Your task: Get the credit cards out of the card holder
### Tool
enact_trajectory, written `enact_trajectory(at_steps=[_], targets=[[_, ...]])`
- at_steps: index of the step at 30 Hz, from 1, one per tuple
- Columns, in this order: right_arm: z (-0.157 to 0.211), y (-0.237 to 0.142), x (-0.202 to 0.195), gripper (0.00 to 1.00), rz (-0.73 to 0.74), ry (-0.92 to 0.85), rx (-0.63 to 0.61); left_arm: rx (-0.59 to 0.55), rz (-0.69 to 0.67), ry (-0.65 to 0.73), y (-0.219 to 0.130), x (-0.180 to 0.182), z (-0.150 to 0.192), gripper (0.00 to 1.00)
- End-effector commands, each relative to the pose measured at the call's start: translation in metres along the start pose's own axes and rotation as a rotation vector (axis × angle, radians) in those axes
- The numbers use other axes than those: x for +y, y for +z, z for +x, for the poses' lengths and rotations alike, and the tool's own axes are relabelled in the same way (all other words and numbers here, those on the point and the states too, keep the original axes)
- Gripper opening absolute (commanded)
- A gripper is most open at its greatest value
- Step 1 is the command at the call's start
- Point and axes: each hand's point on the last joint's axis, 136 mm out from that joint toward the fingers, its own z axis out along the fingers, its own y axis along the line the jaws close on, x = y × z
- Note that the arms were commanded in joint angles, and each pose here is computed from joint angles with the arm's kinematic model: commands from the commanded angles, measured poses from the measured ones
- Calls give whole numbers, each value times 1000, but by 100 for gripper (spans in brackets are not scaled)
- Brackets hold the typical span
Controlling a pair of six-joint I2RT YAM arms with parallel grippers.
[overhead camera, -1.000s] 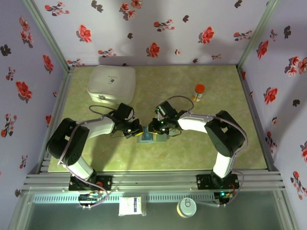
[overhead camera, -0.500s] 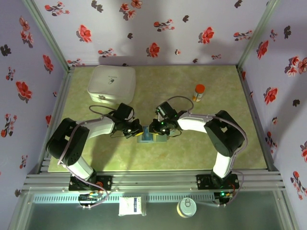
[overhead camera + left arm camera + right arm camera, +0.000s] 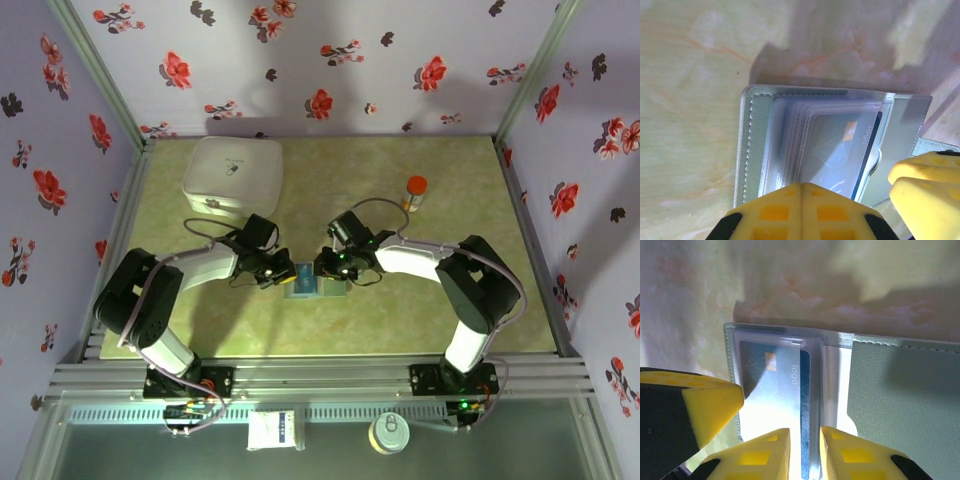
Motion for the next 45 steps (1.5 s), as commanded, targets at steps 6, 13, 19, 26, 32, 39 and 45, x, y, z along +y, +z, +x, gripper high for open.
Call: enact_trajectory(at_steps=[6, 13, 19, 26, 32, 39, 45], targets=[[3, 7, 12, 25, -97, 7, 25, 12, -39, 26, 1, 4, 3, 1], [6, 15, 8, 24, -98, 19, 48, 14, -71, 25, 3, 11, 4, 0], [8, 20, 2, 24, -80, 29, 57, 18, -76, 24, 4, 13, 5, 0], [9, 17, -13, 22, -3, 22, 45, 14, -75, 21, 3, 13, 5, 0], [3, 3, -5, 22, -7, 1, 7, 10, -71, 23, 1, 11, 4, 0], [-1, -11, -1, 22, -3, -17, -20, -8, -62, 30, -5, 5, 1, 0], [-1, -11, 6, 23, -37, -17, -11, -21, -34, 43, -12, -8, -3, 0]])
